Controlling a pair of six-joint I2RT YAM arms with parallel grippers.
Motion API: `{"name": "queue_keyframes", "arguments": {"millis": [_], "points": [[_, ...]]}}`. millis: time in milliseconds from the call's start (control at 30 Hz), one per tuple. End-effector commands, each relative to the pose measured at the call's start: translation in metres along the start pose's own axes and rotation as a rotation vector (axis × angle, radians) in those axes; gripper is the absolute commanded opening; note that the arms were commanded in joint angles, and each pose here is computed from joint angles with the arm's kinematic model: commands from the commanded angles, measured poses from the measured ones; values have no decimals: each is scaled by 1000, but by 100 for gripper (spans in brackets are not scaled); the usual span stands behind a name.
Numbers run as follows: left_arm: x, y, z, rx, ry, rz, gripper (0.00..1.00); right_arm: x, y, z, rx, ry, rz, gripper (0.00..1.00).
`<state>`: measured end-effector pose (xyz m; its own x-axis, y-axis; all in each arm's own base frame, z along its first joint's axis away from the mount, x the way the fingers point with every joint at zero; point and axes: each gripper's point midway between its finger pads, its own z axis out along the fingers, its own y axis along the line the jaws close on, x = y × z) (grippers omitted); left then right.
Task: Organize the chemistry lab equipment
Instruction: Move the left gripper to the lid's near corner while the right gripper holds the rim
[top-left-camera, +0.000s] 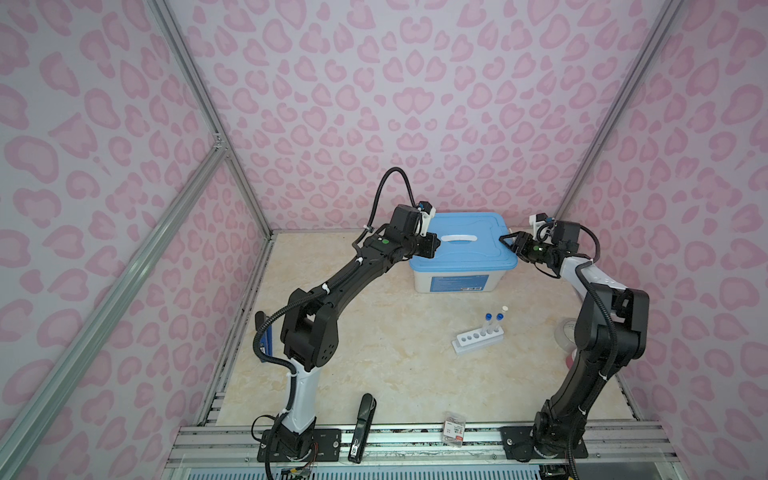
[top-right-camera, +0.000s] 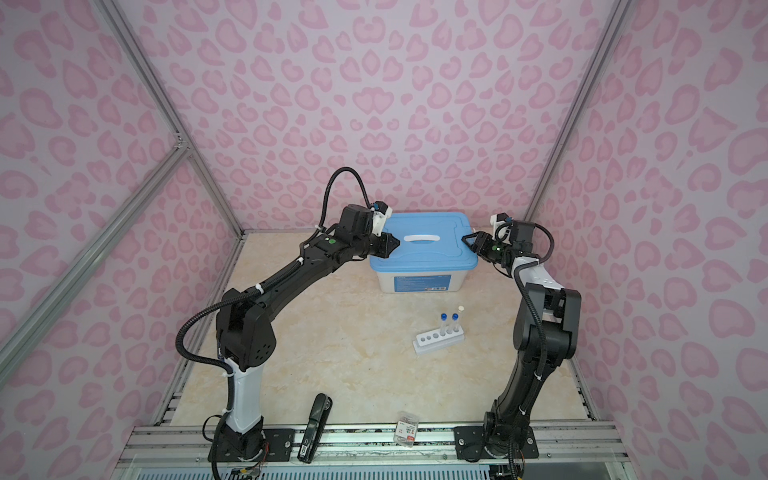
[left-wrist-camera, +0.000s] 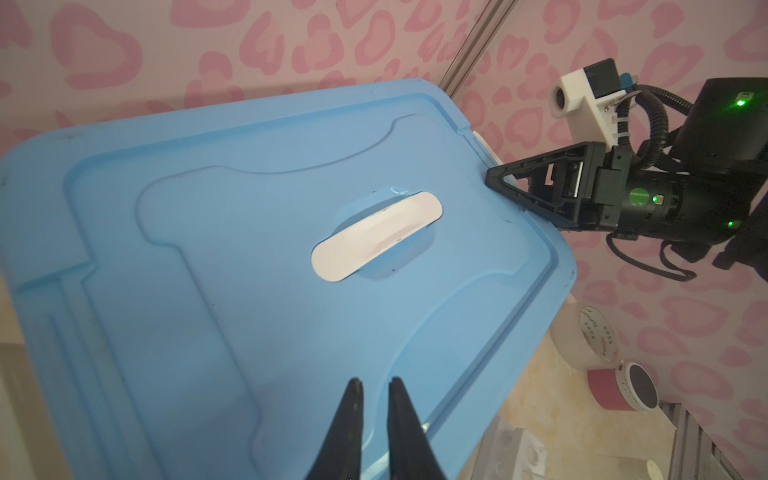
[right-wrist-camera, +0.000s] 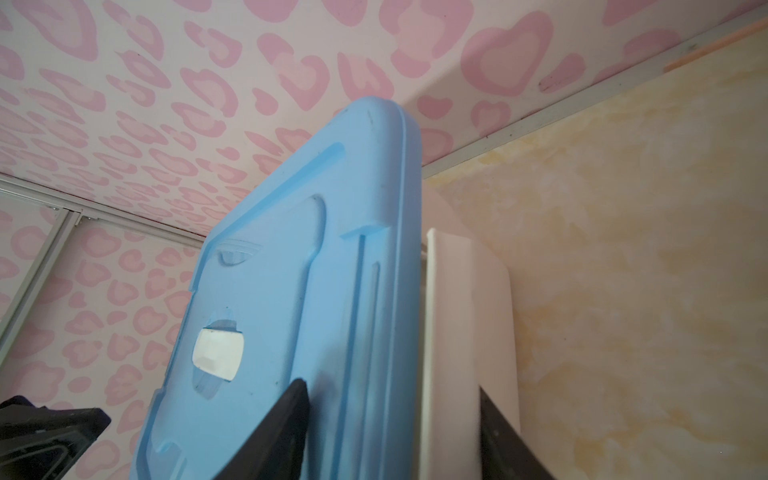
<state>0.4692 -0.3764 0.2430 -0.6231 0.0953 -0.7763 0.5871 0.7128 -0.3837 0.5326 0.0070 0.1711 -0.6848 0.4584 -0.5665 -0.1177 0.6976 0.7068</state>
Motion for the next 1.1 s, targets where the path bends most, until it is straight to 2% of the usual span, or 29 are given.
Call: {"name": "queue_keyframes", "arguments": {"millis": [0,267,1067], "points": [[-3,-3,1,12,-6,9,16,17,-21,3,78,45,50,54],[-2,-4,1,15,-3,12,15,18,-23,0,129,57,26,50],[5,-4,1,24,6,7,12,27,-34,-4,441,191,-130,40]]}}
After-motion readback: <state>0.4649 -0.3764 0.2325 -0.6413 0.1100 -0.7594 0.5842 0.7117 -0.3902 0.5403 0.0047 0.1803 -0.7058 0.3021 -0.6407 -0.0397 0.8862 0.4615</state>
